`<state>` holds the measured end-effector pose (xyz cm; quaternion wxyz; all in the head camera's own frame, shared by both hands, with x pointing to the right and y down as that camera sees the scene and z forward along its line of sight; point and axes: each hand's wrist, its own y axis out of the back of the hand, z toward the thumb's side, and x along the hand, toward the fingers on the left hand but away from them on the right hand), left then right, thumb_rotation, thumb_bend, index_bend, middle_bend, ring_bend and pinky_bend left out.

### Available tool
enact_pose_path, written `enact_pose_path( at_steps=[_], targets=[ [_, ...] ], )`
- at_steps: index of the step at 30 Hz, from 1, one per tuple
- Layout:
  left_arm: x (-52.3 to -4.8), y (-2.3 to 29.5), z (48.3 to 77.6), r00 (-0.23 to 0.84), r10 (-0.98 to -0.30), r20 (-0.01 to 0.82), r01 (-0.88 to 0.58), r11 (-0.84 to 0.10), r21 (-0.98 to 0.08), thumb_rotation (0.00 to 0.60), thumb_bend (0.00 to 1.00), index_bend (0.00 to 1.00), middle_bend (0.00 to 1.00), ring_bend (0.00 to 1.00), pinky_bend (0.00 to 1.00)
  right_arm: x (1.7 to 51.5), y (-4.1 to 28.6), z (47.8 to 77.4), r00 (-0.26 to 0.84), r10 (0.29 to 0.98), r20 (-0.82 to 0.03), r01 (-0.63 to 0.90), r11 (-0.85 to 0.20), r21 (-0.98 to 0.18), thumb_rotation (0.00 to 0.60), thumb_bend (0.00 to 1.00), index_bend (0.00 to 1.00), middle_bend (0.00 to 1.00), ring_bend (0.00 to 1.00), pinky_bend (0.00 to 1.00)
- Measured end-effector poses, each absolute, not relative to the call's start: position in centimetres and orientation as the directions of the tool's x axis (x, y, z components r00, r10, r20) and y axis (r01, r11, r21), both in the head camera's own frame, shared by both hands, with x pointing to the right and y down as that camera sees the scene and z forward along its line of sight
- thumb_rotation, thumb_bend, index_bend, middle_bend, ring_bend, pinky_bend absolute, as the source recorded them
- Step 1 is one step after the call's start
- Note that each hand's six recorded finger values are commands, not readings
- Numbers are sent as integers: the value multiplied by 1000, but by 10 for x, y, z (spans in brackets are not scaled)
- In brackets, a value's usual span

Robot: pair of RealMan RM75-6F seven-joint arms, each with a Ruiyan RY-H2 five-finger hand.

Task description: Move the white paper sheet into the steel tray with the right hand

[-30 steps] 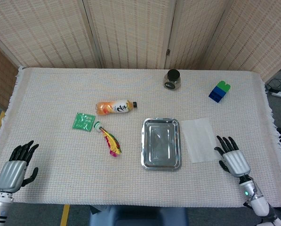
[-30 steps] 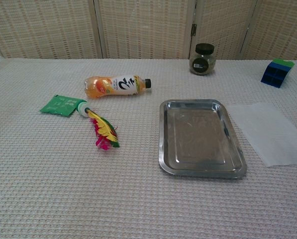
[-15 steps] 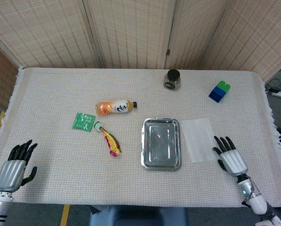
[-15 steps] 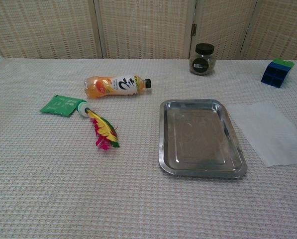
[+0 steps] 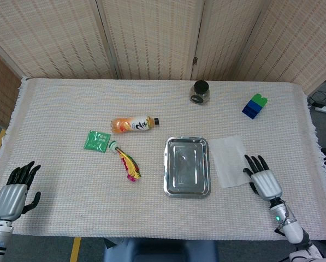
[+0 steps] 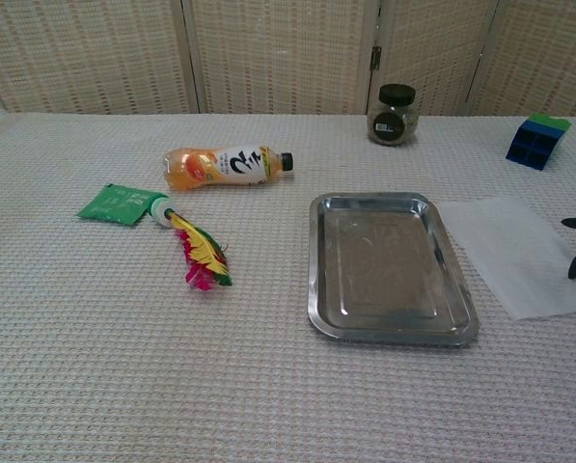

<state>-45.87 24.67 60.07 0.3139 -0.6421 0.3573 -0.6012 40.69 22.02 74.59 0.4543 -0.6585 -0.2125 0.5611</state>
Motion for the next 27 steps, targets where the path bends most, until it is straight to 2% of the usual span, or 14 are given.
enact_pose_path(
  at_steps=[4, 14, 20, 27],
  targets=[
    [-459, 246, 600, 22, -838, 546, -84, -545, -834, 600, 539, 68, 34, 0, 0, 404, 220, 746, 284, 793, -539, -218, -494, -842, 600, 475, 559, 11, 0, 0],
    [-458, 246, 601, 29, -839, 544, -85, -544, -835, 600, 539, 37, 34, 0, 0, 403, 216, 736, 289, 827, -483, -165, -454, -876, 600, 478, 708, 115, 0, 0],
    [-457, 247, 601, 33, -841, 540, -86, -541, -837, 600, 539, 13, 34, 0, 0, 403, 214, 731, 292, 839, -459, -146, -435, -889, 600, 482, 714, 132, 0, 0],
    [-455, 246, 599, 39, -845, 534, -90, -535, -840, 600, 539, 9, 34, 0, 0, 396, 199, 714, 294, 887, -356, -58, -355, -933, 600, 486, 714, 139, 0, 0]
  ],
)
